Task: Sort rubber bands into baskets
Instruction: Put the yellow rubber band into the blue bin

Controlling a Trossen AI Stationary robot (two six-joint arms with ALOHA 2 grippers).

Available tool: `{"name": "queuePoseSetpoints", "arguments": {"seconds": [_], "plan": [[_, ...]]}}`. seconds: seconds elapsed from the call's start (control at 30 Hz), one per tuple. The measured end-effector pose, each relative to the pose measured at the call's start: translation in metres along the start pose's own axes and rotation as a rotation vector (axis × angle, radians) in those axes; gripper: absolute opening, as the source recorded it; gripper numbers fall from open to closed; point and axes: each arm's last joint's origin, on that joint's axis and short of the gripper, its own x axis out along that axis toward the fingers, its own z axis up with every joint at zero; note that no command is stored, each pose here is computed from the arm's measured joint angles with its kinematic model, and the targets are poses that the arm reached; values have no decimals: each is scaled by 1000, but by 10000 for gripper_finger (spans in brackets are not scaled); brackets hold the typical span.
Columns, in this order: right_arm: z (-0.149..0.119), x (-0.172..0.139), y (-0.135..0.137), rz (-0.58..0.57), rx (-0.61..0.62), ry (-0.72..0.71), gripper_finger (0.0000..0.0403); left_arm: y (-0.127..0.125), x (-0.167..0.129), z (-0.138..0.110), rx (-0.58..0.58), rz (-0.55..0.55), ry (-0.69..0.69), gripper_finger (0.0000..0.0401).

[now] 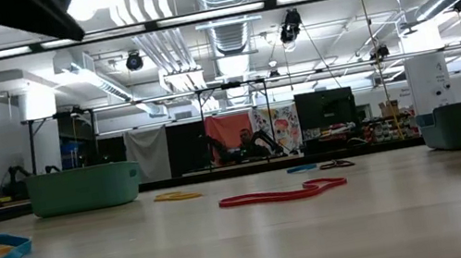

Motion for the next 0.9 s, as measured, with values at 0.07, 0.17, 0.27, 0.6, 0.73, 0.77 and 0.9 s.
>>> {"name": "queuePoseSetpoints", "arguments": {"seconds": [0.07, 0.17, 0.27, 0.6, 0.73, 0.77, 0.9], "plan": [[0, 2, -5, -17, 13, -1, 185, 6, 0, -8, -45, 6, -52, 83], [-2, 4, -12, -44, 23, 5, 185, 15, 0, -22, -85, 27, -77, 83], [-7, 10, -22, -78, 63, 24, 185, 25, -2, -32, -123, 50, -93, 83], [-33, 30, -66, -307, 229, 121, 185, 51, -14, -56, -120, 201, 32, 83], [-42, 35, -80, -355, 274, 147, 185, 57, -17, -60, -120, 220, 56, 83], [-44, 36, -84, -364, 280, 152, 185, 58, -18, -60, -114, 223, 53, 83], [-44, 43, -96, -375, 296, 155, 185, 63, -21, -62, -71, 235, 44, 83]]}}
